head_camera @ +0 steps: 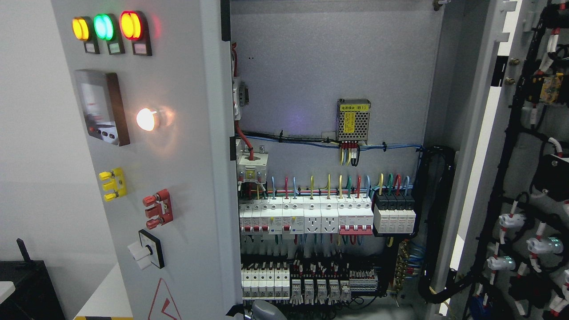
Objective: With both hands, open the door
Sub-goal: 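Swing the indicator-light door outward with the right hand, away from the cabinet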
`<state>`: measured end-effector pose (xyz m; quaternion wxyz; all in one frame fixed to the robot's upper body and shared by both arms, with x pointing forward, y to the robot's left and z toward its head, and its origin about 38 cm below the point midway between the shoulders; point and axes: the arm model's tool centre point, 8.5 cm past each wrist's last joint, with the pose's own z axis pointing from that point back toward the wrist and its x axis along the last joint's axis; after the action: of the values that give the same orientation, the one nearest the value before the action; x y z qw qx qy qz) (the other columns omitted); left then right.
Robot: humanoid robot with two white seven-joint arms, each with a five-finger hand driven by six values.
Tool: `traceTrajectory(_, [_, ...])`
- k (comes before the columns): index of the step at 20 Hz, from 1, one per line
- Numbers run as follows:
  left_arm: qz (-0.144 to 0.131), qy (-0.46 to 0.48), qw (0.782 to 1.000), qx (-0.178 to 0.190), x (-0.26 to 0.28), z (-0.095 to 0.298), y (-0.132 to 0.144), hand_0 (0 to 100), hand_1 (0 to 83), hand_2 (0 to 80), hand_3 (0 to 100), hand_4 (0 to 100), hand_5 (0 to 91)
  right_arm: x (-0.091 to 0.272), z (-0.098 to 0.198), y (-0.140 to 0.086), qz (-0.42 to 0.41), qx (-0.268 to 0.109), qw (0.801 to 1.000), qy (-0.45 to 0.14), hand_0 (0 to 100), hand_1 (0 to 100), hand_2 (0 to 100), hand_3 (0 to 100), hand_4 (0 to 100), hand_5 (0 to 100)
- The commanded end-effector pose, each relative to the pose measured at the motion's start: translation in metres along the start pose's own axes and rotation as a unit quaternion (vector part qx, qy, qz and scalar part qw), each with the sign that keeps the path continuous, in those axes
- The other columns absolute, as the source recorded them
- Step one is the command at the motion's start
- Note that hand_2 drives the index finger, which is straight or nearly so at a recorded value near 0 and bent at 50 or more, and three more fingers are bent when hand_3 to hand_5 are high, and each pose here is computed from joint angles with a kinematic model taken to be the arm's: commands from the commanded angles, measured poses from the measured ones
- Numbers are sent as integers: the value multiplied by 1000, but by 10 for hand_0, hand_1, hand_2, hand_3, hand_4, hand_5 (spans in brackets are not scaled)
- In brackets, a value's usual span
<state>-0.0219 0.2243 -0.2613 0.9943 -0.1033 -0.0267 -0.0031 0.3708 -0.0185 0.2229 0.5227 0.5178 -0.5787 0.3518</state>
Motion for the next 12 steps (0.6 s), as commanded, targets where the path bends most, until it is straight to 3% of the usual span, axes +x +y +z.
traceTrajectory(1, [6,0,1000,1,-1,0,0,0,0,0,0,31,0,-7,-16,30,-4,44,999,2,106,0,0,0,0,0])
traceTrajectory(12, [6,0,1000,1,-1,0,0,0,0,0,0,31,0,-12,-36,54,-14,81,997,-1,106,0,0,0,0,0])
